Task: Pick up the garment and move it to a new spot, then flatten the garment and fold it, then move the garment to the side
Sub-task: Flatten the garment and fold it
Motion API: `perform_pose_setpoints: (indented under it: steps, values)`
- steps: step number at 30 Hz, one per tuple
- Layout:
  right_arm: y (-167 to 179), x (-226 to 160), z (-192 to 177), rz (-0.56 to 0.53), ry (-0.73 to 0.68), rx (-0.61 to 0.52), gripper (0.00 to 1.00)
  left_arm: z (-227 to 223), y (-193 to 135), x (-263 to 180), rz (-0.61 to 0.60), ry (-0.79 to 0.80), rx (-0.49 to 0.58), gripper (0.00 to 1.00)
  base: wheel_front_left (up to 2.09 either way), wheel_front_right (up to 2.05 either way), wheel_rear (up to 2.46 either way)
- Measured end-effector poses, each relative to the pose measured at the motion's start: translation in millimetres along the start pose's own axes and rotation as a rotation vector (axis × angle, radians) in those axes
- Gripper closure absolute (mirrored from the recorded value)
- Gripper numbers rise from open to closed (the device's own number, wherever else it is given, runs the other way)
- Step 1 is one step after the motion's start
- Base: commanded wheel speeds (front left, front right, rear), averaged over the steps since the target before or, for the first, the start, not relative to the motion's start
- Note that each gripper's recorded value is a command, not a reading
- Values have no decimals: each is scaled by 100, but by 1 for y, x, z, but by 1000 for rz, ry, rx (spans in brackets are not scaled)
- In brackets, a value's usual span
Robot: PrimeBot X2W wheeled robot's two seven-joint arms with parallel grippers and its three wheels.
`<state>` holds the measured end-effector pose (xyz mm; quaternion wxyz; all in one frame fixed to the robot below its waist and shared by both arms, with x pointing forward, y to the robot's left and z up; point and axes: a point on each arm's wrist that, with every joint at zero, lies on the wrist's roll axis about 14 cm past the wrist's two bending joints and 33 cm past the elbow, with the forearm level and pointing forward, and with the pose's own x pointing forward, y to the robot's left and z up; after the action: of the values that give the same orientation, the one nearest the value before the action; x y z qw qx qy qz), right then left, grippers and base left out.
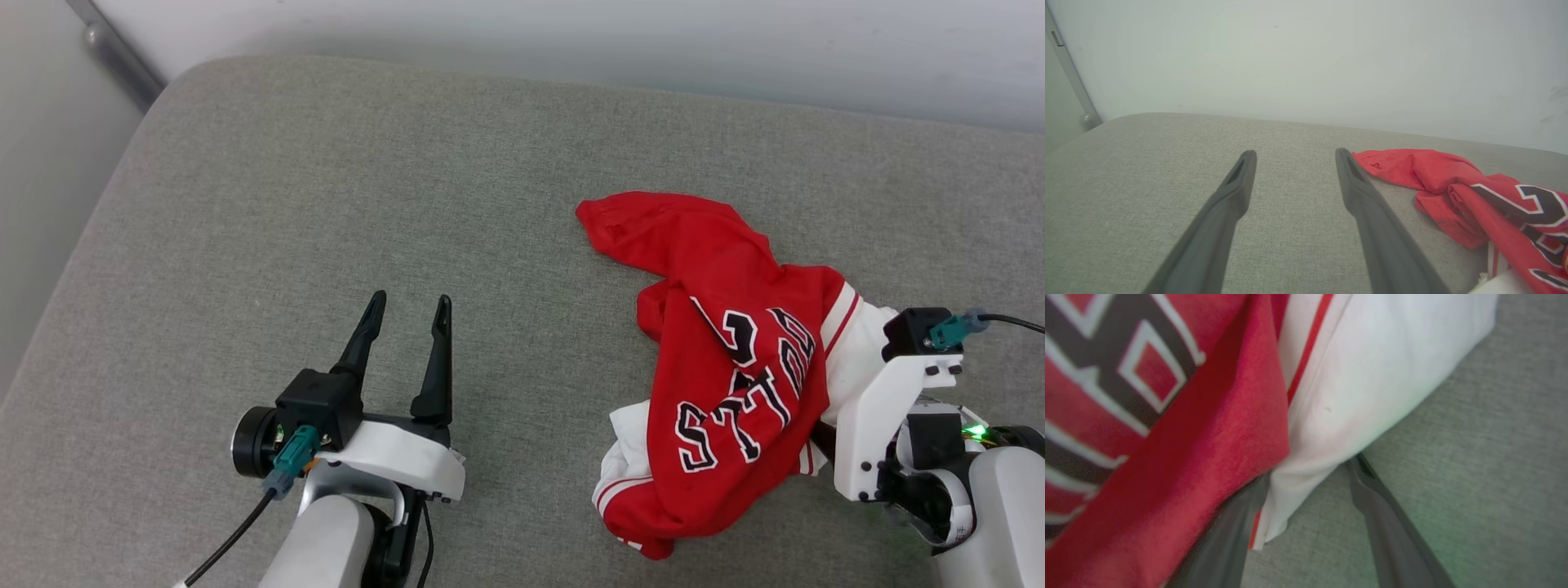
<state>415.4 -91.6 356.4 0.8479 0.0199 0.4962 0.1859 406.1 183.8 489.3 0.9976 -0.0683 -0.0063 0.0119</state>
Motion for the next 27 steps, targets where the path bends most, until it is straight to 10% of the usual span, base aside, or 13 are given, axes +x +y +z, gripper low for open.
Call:
perform_pose_setpoints:
  steps: [15,25,26,27]
  values:
    - [-46,-103,73,-218,-415,-96,100,5,-20,-4,-61,-21,-7,0,0,0,0]
    - [-136,-138,-81,-465,-233,310,100,3,-43,-8,-123,-15,-19,0,0,0,0]
    - [-137,-134,-94,-467,-210,336,93,2,-43,-9,-123,-12,-19,0,0,0,0]
    - [-136,-131,-102,-460,-203,365,65,1,-43,-9,-123,-9,-19,0,0,0,0]
